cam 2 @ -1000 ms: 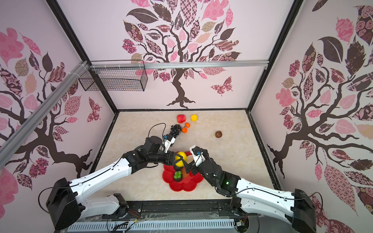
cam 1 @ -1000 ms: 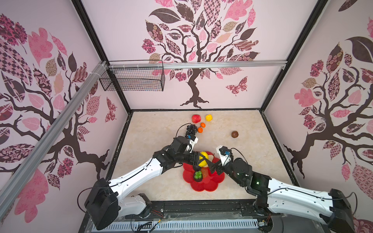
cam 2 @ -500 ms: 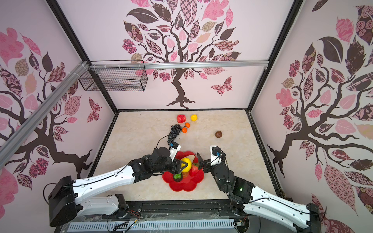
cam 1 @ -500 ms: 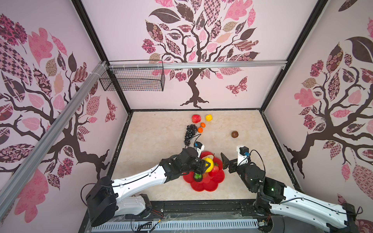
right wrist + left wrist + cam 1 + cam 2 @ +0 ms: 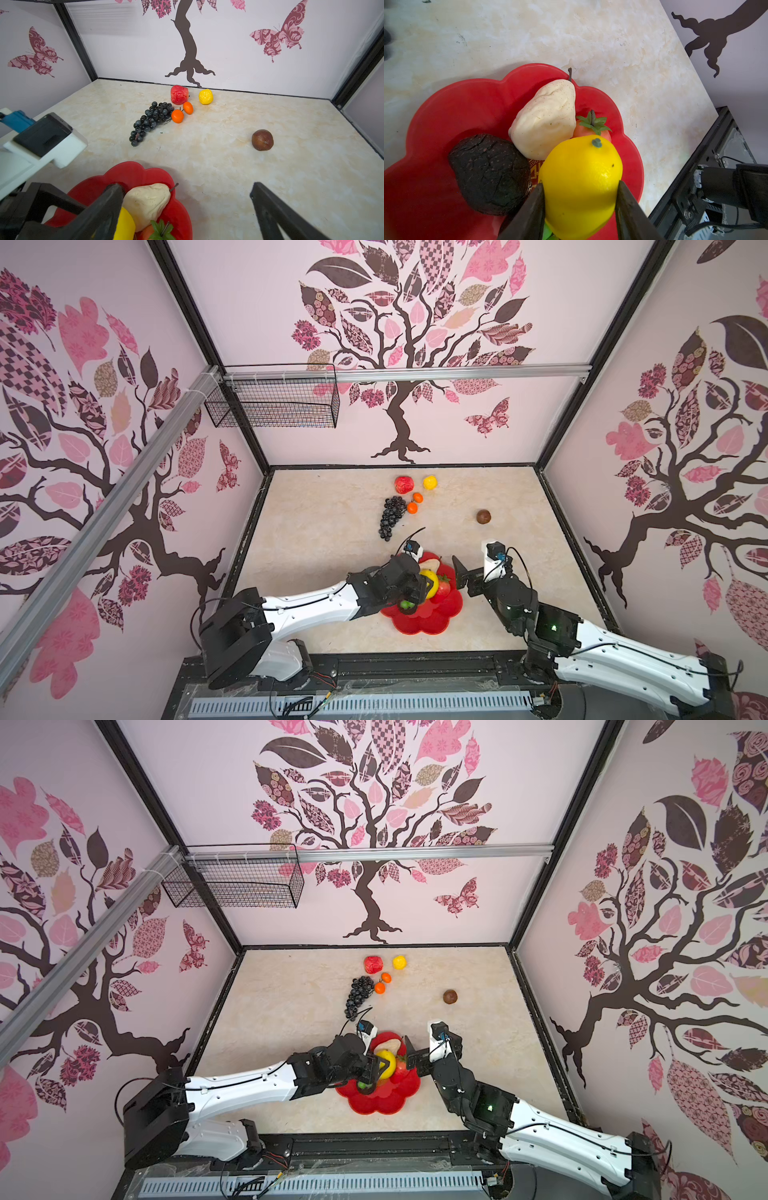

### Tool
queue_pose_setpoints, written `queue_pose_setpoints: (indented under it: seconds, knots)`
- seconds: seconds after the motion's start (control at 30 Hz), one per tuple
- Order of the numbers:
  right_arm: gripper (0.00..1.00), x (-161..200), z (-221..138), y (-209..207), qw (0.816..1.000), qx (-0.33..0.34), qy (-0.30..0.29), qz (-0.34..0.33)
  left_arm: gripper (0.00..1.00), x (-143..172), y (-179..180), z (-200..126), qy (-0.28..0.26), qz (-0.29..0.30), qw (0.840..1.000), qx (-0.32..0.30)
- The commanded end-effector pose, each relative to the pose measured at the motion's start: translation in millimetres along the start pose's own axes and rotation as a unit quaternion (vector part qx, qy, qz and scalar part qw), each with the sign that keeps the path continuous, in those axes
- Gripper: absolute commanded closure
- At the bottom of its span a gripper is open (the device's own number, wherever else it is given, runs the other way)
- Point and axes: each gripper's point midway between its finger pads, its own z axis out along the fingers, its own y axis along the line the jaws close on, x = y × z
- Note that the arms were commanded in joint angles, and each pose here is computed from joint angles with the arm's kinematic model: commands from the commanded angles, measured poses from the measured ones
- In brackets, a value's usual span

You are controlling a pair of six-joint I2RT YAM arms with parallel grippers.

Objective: Arrange fruit in a fruit bowl
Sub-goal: Place the fruit in the fruit bowl.

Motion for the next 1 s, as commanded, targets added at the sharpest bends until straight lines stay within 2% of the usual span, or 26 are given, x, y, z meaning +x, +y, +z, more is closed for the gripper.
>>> queue_pose_setpoints:
  seconds: [0.0, 0.53, 0.97]
  knots:
    - [0.0, -0.8, 0.3, -0.6, 1.0, 0.003, -0.005, 0.003, 0.51, 5.4, 6.1, 7.1, -0.004, -0.001, 1.0, -0.009]
    - [0.0, 1.5, 2.7, 2.5, 1.0, 0.0, -0.003, -0.002, 0.48, 17.8, 17.4, 11.0, 0.006, -0.007, 1.0, -0.023]
    - [0.0, 3.2, 4.6, 4.8, 1.0, -0.002, 0.0, -0.005, 0.35, 15.9, 16.9, 7.1, 0.001, -0.004, 1.0, -0.022]
